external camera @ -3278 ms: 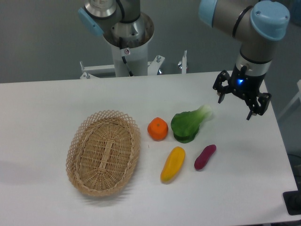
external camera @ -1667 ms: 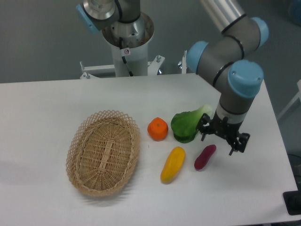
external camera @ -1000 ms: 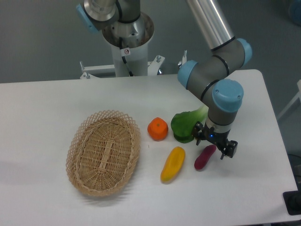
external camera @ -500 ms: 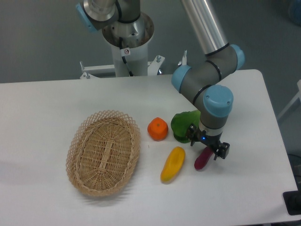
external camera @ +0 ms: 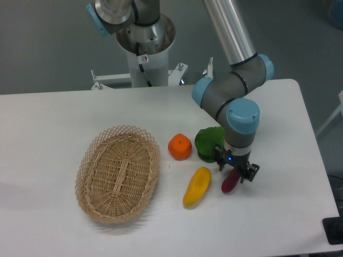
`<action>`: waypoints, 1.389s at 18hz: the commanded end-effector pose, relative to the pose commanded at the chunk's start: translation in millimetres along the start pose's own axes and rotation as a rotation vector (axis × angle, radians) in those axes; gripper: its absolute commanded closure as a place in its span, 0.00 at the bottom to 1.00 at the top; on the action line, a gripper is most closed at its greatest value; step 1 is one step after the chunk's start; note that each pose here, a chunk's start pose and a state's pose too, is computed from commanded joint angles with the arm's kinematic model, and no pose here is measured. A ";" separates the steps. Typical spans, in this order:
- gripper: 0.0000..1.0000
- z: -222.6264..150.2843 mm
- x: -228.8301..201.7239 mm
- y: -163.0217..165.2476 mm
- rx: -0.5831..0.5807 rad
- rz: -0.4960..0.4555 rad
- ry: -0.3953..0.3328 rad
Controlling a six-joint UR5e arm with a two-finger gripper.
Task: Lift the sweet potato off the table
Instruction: 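Lift the grasped sweet potato up off the table, then carry the held sweet potato up toward the bok choy and orange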
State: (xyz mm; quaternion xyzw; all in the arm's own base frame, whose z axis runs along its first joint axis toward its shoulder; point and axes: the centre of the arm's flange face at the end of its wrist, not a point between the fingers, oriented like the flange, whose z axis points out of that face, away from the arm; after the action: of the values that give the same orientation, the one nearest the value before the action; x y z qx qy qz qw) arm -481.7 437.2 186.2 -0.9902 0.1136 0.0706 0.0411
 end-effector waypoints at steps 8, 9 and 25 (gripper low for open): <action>0.68 -7.1 -3.9 -1.3 0.004 0.013 -0.015; 0.68 -10.2 -5.7 -1.1 0.007 0.013 -0.020; 0.67 -194.8 -2.1 -58.1 0.298 -0.109 -0.164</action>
State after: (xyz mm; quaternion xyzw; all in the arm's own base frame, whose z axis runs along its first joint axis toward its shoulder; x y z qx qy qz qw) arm -444.9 475.1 382.6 -0.9688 0.0651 0.1311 0.2002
